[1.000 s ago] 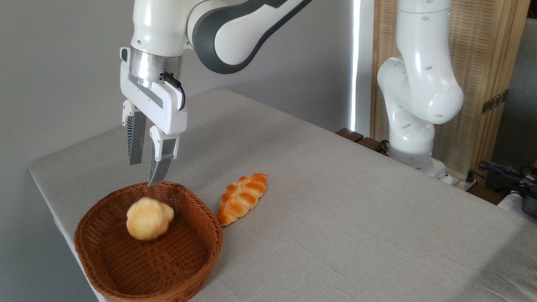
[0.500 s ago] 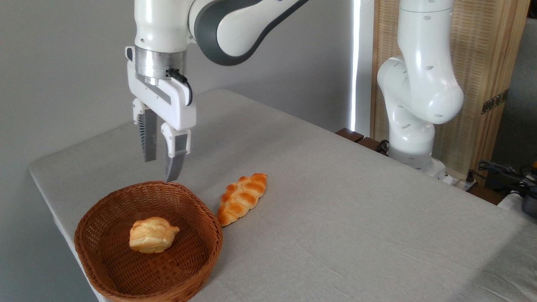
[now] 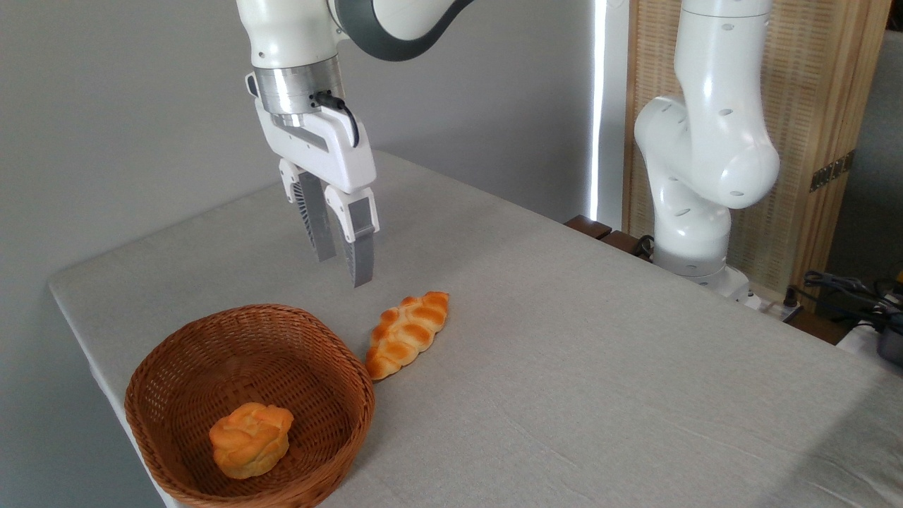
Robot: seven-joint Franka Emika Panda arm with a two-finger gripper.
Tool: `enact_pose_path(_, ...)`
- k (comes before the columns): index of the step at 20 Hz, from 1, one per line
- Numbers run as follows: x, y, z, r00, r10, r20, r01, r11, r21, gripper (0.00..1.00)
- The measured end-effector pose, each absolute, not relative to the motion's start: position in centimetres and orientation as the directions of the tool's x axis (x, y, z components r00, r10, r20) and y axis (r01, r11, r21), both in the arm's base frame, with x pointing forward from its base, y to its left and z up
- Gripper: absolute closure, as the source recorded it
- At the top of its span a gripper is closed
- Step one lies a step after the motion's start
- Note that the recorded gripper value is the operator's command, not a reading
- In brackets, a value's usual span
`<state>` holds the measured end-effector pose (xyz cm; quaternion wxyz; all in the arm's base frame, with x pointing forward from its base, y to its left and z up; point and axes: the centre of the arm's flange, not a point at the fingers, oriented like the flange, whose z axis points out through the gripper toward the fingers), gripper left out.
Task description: Put bread into the basket
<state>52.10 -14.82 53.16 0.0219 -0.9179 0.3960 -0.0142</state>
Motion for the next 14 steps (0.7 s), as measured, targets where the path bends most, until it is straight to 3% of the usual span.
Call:
enact_pose_path(5, 52.2, -10.8, 55.6, 0.655, -0.755, -0.012, -0.755, -0.654, -0.033, 0.00)
enact_pose_path(8, 52.5, -8.8, 56.9, 0.646, -0.763, 0.013, -0.763, -0.646, -0.024, 0.00)
enact_pose_path(14, 52.7, -7.2, 57.2, 0.636, -0.769, 0.059, -0.771, -0.636, 0.020, 0.00)
